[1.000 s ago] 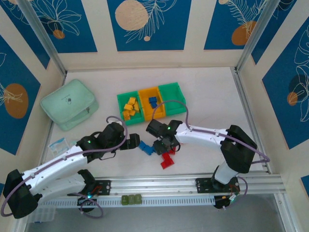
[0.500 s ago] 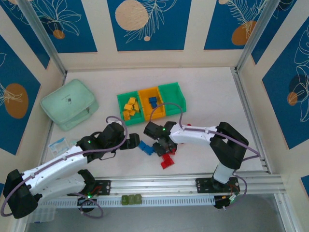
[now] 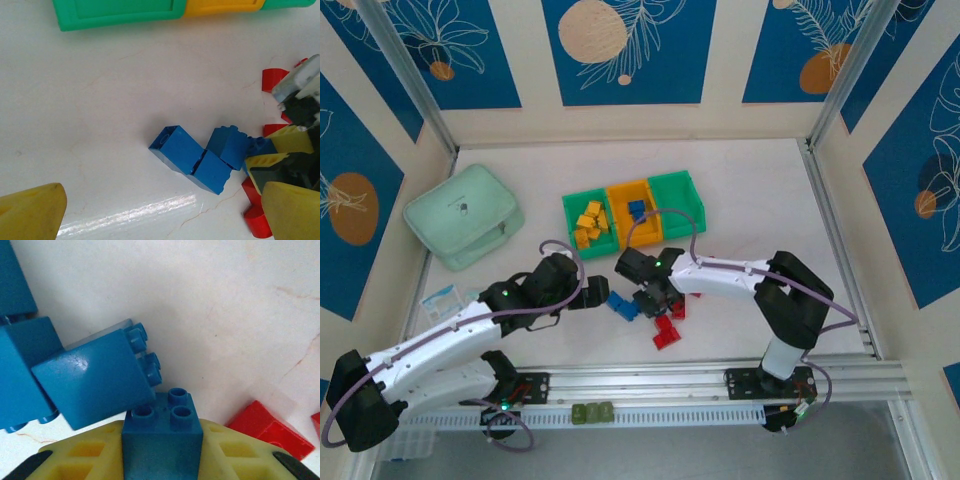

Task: Sort the legos into containers by color
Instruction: Pick up the lego from the bottom-center of the table, then place the lego in the container.

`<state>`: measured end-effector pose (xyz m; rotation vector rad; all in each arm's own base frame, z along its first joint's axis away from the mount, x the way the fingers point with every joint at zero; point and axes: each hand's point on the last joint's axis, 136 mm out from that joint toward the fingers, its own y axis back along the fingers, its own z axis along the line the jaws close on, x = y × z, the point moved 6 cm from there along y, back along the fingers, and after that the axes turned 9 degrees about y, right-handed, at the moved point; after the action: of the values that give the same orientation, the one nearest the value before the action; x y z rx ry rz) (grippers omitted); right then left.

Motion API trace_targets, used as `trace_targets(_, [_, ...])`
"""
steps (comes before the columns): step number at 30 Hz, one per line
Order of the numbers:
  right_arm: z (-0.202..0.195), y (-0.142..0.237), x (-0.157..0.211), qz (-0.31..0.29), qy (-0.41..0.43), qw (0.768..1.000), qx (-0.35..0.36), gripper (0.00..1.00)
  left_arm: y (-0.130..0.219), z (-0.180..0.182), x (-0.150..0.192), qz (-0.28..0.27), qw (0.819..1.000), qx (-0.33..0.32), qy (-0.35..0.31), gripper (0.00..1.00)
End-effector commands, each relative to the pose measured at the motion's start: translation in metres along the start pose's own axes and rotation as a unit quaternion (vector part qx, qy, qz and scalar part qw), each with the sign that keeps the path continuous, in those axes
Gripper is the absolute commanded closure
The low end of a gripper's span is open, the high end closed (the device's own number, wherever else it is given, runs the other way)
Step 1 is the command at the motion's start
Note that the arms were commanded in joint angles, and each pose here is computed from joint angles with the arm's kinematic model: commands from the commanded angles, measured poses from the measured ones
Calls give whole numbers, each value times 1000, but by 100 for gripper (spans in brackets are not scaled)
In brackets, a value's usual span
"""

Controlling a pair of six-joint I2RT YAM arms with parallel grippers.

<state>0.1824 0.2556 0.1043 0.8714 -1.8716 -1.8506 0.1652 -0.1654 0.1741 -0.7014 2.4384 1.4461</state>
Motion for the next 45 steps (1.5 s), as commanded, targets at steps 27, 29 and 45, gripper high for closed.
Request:
trace_targets(27, [-121,24,-210,-196,-98,976,16,61,15,-11,-83,-79,996,-21,-35,1])
trace_targets(29, [-122,19,-217,-194,-98,976,12,58,15,-8,-84,-79,996,-24,-31,1])
trace_targets(45, [-105,70,-178,-210,-80,974,7,43,22,-6,-78,-65,997,-15,-34,1])
